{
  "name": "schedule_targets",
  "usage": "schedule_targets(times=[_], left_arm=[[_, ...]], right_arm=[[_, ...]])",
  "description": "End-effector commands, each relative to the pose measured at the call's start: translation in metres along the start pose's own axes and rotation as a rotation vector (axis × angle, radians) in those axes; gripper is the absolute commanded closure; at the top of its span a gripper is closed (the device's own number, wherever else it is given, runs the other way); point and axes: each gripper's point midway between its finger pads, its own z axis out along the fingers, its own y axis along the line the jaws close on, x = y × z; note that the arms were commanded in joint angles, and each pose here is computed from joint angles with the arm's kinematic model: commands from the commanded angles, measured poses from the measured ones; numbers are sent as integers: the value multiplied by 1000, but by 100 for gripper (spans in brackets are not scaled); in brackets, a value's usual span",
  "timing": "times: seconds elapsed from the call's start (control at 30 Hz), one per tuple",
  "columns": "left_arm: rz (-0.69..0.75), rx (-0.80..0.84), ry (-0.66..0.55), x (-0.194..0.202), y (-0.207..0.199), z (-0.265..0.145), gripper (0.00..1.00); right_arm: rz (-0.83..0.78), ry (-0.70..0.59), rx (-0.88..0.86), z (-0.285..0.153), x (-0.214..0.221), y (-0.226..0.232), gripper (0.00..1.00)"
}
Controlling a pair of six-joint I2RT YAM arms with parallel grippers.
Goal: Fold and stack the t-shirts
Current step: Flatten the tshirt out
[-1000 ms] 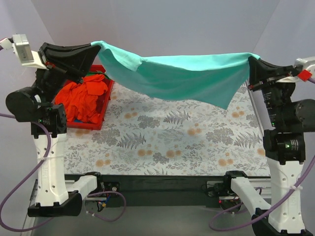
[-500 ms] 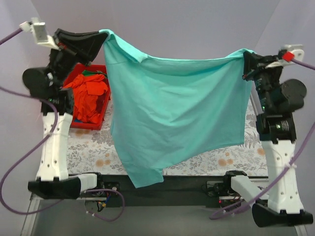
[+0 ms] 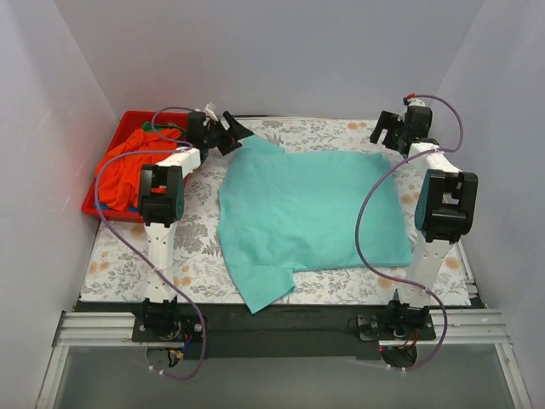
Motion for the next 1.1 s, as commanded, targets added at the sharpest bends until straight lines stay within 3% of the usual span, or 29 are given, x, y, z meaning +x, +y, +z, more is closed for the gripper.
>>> schedule_targets(times=[0.0,0.1,0.23,0.3,0.53,0.77,1.07], left_arm=[[214,125,-74,-36,-109,-19,16],[240,71,-77,-20,-106,-34,15],[288,-52,-91,5,-89,-58,16],[298,-88,-88,20,-87,-67,16],[293,-260,25,91,-42,-91,16],[233,-348,157,156,7,-106,18],[193,-388,204,188,38,-112,19]], right_arm=[[-6,-56,-115,3,-33,24,2],[11,-13,-160,5,-12,29,2],[15,-52,-243,-18,-10,46,2],[36,-9,-275,-29,15,52,2],[-14,37,-348,-80,67,96,2],[-19,125,-360,-103,133,104,2],[-39,162,-327,-114,188,93,2]])
